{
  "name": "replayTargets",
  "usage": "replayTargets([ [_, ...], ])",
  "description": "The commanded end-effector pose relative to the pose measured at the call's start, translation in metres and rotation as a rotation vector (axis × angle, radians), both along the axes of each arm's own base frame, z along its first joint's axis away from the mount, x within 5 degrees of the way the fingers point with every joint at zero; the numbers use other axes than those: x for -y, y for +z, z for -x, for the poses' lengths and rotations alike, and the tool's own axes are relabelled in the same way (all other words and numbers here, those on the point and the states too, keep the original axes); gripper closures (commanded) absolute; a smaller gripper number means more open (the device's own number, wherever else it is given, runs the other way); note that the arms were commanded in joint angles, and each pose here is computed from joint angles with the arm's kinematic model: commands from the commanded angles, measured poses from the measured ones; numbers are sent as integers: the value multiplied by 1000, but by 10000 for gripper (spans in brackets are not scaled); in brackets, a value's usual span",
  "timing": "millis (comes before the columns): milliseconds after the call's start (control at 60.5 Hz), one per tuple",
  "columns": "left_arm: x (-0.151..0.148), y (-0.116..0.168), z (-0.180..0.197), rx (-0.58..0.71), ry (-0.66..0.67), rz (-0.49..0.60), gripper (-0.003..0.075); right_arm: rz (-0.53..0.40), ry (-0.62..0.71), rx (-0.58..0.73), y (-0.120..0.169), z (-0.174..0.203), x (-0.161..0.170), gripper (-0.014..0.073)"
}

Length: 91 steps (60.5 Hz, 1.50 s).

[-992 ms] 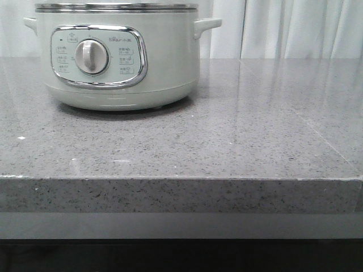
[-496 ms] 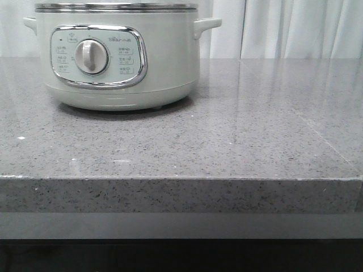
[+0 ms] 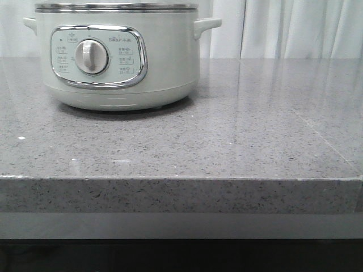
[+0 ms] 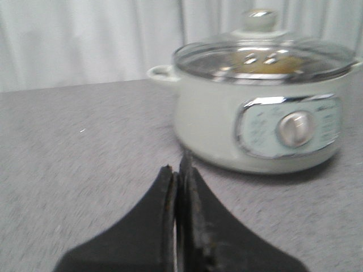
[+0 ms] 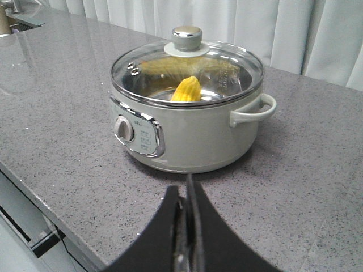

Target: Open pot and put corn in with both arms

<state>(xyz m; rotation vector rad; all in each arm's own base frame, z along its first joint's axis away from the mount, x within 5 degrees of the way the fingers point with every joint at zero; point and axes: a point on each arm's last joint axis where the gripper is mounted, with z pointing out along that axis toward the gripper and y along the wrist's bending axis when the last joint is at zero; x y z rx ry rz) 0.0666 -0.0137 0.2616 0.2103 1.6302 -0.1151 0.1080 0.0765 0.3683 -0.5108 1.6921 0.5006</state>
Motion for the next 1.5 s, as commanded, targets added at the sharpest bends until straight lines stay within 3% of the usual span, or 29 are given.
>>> replayTargets([
  [0, -4, -9, 5, 115, 49, 88, 741, -57, -13, 83, 16, 1, 2, 662],
  [265, -10, -50, 12, 172, 127, 158, 741, -57, -13, 83, 16, 1, 2, 662],
  [1339, -10, -49, 12, 175, 127, 159, 741, -56, -13, 83, 14, 3, 3, 662],
  [1488, -10, -49, 12, 175, 127, 159, 741, -66, -140, 121, 2, 9, 24, 662],
])
